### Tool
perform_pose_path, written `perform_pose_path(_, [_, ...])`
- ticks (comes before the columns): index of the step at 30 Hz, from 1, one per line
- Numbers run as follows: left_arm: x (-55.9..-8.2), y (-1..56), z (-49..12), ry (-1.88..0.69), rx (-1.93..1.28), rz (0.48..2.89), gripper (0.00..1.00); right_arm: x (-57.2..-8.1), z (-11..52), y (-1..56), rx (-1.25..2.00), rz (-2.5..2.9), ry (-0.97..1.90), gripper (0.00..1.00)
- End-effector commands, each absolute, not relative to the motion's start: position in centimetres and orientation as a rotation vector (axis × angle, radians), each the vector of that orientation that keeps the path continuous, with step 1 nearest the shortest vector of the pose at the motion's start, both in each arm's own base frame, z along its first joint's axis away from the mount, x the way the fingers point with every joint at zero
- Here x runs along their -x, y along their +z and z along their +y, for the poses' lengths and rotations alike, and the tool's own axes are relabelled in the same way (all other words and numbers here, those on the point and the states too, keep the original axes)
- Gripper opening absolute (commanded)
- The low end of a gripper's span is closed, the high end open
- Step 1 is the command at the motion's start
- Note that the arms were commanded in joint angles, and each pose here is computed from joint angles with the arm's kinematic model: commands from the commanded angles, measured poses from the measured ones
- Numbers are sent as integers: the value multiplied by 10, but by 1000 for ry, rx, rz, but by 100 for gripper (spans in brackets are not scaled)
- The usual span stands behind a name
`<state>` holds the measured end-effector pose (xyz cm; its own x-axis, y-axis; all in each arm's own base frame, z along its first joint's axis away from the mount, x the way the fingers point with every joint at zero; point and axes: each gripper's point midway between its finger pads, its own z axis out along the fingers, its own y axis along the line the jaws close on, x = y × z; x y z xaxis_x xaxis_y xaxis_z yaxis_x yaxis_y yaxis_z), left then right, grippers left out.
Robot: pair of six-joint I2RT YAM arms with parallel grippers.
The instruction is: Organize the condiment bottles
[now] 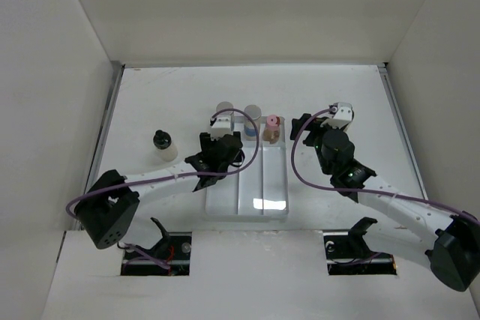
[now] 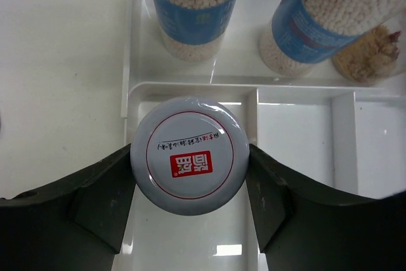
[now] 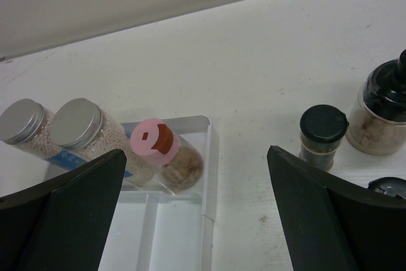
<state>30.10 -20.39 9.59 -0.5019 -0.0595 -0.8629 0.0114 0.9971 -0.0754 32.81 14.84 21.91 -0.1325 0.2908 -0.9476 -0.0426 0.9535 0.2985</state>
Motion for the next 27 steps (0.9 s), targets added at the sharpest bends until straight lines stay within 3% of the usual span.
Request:
perform_pose_path(1, [-327, 150, -228, -235, 134, 1936, 71, -329, 146, 238, -229, 1618, 324, 100])
perform_pose_path(6, [-319, 178, -219, -271, 158, 1889, 87, -330, 145, 237, -232, 1620, 322, 100])
perform_pose_path(14, [-295, 215, -133, -138, 347, 1816, 90, -331, 147, 236, -231, 1625, 321, 100])
perform_pose_path(20, [-290, 201, -44, 34, 606, 1797, 90, -331, 150, 238, -223, 1624, 332, 100])
perform_pose_path(27, [-317, 173, -13, 98, 718, 1820, 89, -336, 155, 227, -206, 1655, 318, 100])
